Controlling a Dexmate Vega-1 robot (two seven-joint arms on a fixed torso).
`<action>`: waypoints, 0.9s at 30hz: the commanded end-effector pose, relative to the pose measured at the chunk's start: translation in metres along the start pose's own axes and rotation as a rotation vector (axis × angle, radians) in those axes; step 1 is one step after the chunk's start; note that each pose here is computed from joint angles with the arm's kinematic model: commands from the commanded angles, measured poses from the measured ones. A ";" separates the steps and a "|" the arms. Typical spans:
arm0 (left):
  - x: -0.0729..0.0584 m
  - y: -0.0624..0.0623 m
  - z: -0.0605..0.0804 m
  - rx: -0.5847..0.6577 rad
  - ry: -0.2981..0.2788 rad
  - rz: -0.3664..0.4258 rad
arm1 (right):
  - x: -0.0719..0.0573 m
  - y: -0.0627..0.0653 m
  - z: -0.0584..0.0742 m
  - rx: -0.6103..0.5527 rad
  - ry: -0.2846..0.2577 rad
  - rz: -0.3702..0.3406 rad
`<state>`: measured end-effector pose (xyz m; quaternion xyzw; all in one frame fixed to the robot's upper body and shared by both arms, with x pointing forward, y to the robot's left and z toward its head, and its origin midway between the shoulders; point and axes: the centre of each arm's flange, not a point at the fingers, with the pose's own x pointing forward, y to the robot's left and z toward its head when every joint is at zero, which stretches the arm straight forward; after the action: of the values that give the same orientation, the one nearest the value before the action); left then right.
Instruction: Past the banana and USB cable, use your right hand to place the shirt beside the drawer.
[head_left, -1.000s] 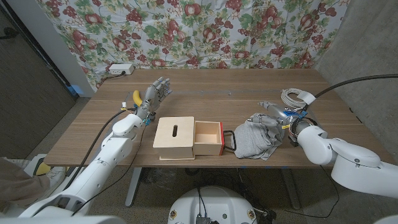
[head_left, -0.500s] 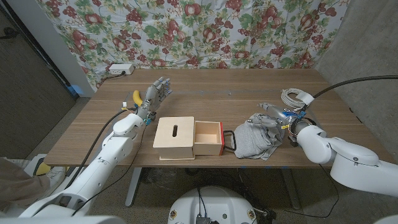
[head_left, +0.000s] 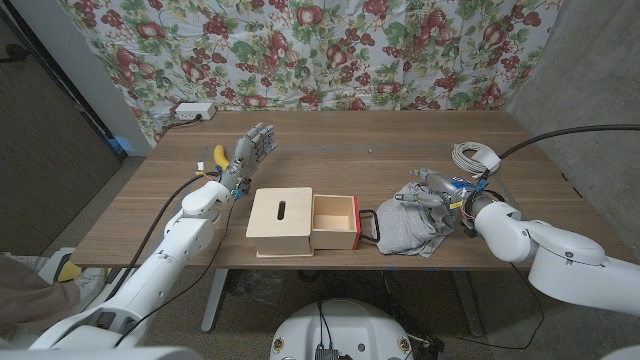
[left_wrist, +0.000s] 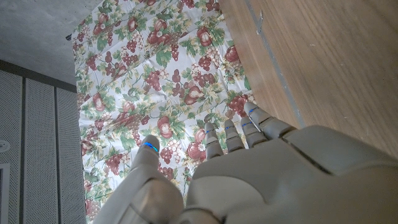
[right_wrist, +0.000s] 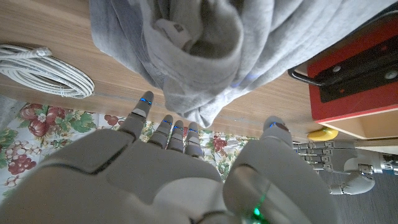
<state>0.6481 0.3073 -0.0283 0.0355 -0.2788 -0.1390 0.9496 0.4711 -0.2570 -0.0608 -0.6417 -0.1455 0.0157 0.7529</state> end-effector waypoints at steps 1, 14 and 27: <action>-0.003 0.001 -0.001 -0.004 -0.003 0.004 | 0.000 0.003 0.001 -0.020 0.003 0.028; -0.008 0.003 -0.001 -0.002 -0.002 0.011 | 0.002 0.007 0.002 -0.029 -0.007 0.063; -0.008 0.001 -0.002 -0.002 -0.003 0.007 | 0.001 0.011 0.002 -0.053 -0.007 0.090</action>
<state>0.6439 0.3110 -0.0329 0.0334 -0.2796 -0.1355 0.9499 0.4728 -0.2539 -0.0675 -0.6597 -0.1269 0.0393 0.7397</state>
